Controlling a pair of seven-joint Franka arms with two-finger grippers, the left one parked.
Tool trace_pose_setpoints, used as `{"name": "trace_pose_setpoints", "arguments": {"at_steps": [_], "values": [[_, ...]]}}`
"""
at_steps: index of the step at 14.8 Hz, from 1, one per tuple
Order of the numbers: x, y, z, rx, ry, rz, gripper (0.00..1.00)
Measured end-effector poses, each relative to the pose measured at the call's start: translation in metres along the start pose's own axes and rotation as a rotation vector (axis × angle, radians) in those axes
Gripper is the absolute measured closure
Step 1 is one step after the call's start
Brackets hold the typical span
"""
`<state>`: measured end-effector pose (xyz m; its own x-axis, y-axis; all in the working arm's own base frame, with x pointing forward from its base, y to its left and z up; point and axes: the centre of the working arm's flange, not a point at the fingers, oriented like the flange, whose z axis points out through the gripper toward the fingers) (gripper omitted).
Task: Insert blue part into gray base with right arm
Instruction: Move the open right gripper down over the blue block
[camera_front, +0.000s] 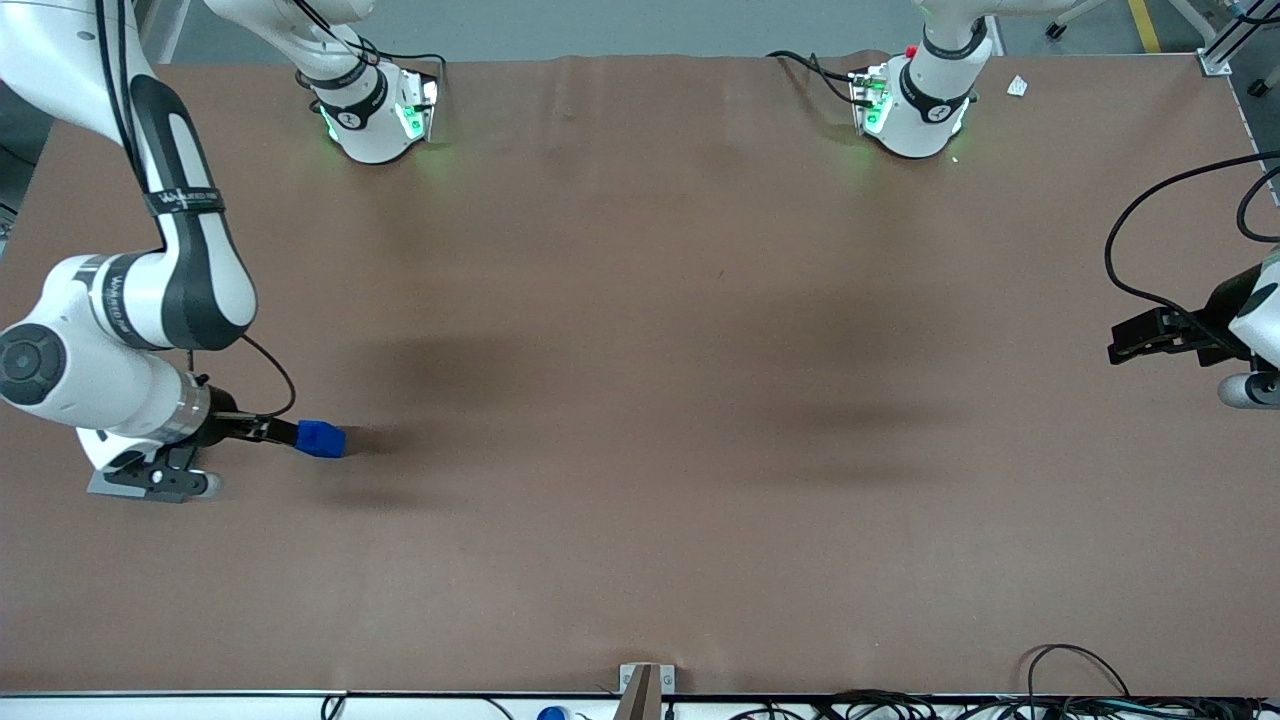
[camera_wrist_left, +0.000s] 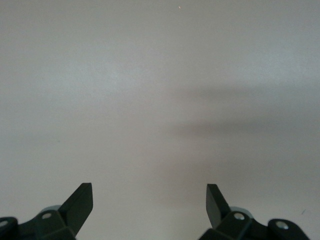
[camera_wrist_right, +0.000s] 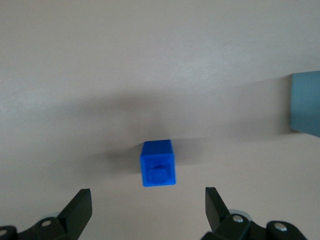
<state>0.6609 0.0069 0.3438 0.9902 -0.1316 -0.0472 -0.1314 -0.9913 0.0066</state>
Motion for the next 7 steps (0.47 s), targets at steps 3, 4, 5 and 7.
{"name": "trace_pose_setpoints", "arguments": {"at_steps": [3,4,5,7], "values": [[-0.006,-0.024,0.003,-0.003,-0.006,-0.006,0.00],[-0.007,-0.030,0.005,-0.004,-0.008,-0.009,0.00],[-0.008,-0.034,0.007,-0.004,-0.010,-0.013,0.00],[-0.009,-0.035,0.008,-0.005,-0.012,-0.016,0.00]]}}
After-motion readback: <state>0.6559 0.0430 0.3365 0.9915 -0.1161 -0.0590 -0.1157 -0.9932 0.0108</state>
